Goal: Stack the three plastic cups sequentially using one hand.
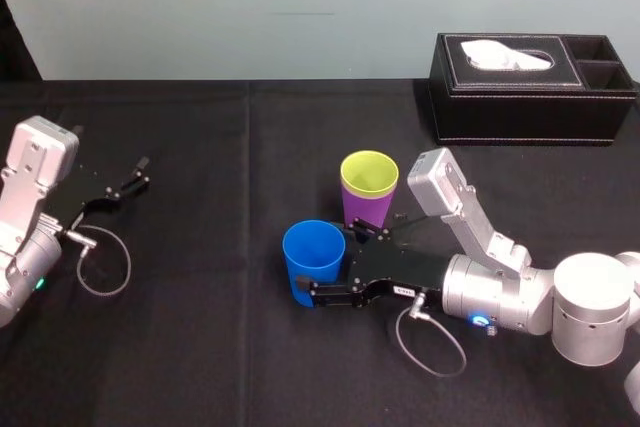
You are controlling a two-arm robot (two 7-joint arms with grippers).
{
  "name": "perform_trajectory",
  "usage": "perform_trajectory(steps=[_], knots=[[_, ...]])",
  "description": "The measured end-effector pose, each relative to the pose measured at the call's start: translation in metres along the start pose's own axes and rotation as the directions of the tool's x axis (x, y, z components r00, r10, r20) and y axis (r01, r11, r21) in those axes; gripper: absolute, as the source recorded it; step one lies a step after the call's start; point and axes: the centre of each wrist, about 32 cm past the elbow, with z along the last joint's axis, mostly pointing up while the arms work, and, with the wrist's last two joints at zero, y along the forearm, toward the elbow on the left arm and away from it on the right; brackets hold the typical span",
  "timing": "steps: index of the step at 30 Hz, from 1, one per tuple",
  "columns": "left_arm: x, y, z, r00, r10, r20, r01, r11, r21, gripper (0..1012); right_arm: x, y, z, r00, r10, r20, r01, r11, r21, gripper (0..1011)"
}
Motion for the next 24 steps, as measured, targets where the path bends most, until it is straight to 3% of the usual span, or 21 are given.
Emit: perform_trajectory(steps=[21, 24], knots=[[0.0000, 0.0000, 0.0000, 1.0000, 0.000, 0.000, 0.000, 1.0000, 0.000, 1011, -0.0018, 0.0067, -0.0021, 1.000, -0.004, -0.005, 0.004, 1.000, 0.010, 998], [0.0001, 0.0000, 0.0000, 1.0000, 0.000, 0.000, 0.000, 1.0000, 0.000, 1011, -0.0017, 0.0066, -0.0020, 1.000, -0.004, -0.005, 0.004, 1.000, 0.010, 946]])
